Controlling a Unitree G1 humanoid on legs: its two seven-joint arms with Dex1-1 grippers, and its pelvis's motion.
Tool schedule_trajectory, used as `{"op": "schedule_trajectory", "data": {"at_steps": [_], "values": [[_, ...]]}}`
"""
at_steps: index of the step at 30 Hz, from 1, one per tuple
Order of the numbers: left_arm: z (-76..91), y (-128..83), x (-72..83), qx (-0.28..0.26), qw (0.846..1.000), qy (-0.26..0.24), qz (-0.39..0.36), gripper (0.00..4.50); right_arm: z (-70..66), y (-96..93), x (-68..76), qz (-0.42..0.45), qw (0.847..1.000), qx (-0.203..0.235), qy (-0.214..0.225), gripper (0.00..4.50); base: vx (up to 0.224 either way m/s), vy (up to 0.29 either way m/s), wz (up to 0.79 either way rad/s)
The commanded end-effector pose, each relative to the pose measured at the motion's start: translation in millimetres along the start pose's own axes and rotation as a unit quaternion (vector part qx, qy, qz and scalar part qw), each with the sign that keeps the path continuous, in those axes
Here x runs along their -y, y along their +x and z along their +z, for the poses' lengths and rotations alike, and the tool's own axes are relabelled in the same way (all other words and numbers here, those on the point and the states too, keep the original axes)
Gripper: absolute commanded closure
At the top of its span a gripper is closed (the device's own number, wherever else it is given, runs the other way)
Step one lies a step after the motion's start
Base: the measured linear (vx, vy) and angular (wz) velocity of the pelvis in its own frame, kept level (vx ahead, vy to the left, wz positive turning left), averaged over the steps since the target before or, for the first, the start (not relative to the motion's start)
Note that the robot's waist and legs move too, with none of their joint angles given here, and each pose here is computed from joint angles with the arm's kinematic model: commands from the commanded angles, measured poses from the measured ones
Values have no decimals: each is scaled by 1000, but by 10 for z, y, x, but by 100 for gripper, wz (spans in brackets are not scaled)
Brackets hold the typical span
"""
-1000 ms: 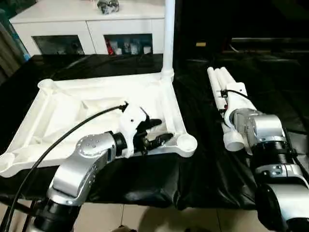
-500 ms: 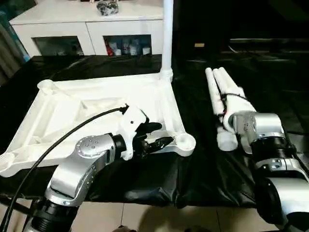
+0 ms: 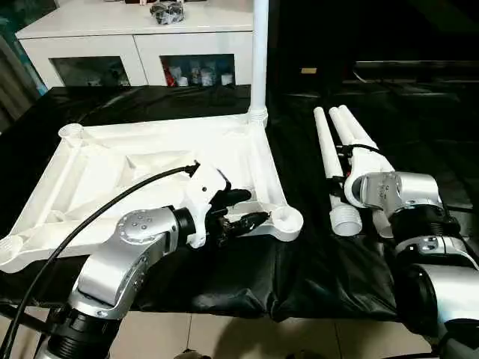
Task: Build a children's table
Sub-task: Pick table leg
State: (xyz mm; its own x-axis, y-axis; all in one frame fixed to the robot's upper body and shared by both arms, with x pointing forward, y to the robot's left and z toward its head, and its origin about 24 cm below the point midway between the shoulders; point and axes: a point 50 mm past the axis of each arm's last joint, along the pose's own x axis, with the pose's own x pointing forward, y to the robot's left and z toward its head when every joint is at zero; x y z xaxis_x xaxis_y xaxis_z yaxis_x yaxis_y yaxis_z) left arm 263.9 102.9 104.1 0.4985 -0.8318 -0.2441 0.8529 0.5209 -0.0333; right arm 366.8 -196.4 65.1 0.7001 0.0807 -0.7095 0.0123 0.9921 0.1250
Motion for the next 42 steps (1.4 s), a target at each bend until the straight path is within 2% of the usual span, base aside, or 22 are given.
{"op": "schedule_trajectory", "data": {"at_steps": [1, 8, 12, 14, 15, 16, 19, 21, 22, 23, 25, 27, 28, 29, 30, 33, 34, 36, 37, 38, 39, 42], "values": [[47, 2, -27, 2, 1000, 11, 1, 154, -33, 22, 4, 3, 1000, -3, 9, 240, 0, 0, 0], [52, 19, -46, 5, 1000, 15, 4, 154, -71, 49, 41, -3, 1000, 5, 10, 265, 0, 0, 0], [61, 36, -68, 9, 1000, 23, 14, 154, -53, 47, 46, 3, 999, 31, 21, 266, 0, 0, 0], [129, 83, -169, 39, 997, 20, 61, 154, 94, -25, 30, 41, 988, 140, 51, 266, 0, 0, 0], [161, 97, -205, 51, 996, 15, 76, 154, 136, -62, 21, 59, 982, 172, 55, 266, 0, 0, 0], [170, 101, -215, 55, 995, 13, 80, 154, 148, -74, 19, 64, 980, 181, 56, 266, 0, 0, 0], [302, 176, -311, 101, 988, -38, 115, 154, 204, -221, -32, 142, 956, 245, 81, 266, 0, 0, 0], [332, 199, -319, 110, 986, -52, 117, 154, 204, -251, -41, 159, 950, 253, 89, 266, 0, 0, 0], [407, 266, -320, 133, 981, -84, 115, 154, 205, -332, -59, 196, 935, 274, 106, 266, 0, 0, 0], [407, 266, -320, 133, 981, -84, 115, 154, 205, -332, -59, 196, 935, 274, 106, 266, 0, 0, 0], [512, 375, -298, 164, 974, -123, 100, 154, 190, -458, -97, 237, 914, 314, 105, 266, 0, 0, 0], [537, 399, -292, 171, 972, -130, 96, 154, 182, -485, -108, 245, 909, 320, 104, 266, 0, 0, 0], [609, 470, -269, 188, 967, -152, 82, 154, 154, -576, -159, 277, 895, 336, 94, 266, 0, 0, 0], [624, 484, -265, 191, 966, -158, 79, 154, 149, -602, -175, 287, 891, 339, 91, 267, 0, 0, 0], [676, 532, -250, 201, 961, -178, 67, 154, 128, -696, -234, 322, 877, 349, 78, 267, 0, 0, 0], [710, 560, -240, 207, 958, -190, 59, 154, 114, -769, -280, 349, 864, 357, 68, 267, 0, 0, 0], [800, 603, -205, 223, 950, -218, 30, 154, 58, -967, -407, 427, 826, 366, 34, 267, 0, 0, 0], [803, 604, -203, 224, 949, -219, 28, 154, 55, -974, -412, 430, 825, 366, 33, 267, 0, 0, 0], [844, 617, -167, 231, 944, -237, 8, 154, 26, -1041, -457, 458, 811, 363, 18, 267, 0, 0, 0], [844, 617, -167, 231, 944, -237, 8, 154, 26, -1041, -457, 458, 811, 363, 18, 267, 0, 0, 0], [865, 631, -119, 228, 941, -249, -14, 154, 1, -1083, -493, 480, 801, 356, 6, 267, 0, 0, 0], [856, 678, -39, 207, 939, -272, -38, 154, -56, -1127, -545, 505, 794, 338, -17, 267, 0, 0, 0]]}}
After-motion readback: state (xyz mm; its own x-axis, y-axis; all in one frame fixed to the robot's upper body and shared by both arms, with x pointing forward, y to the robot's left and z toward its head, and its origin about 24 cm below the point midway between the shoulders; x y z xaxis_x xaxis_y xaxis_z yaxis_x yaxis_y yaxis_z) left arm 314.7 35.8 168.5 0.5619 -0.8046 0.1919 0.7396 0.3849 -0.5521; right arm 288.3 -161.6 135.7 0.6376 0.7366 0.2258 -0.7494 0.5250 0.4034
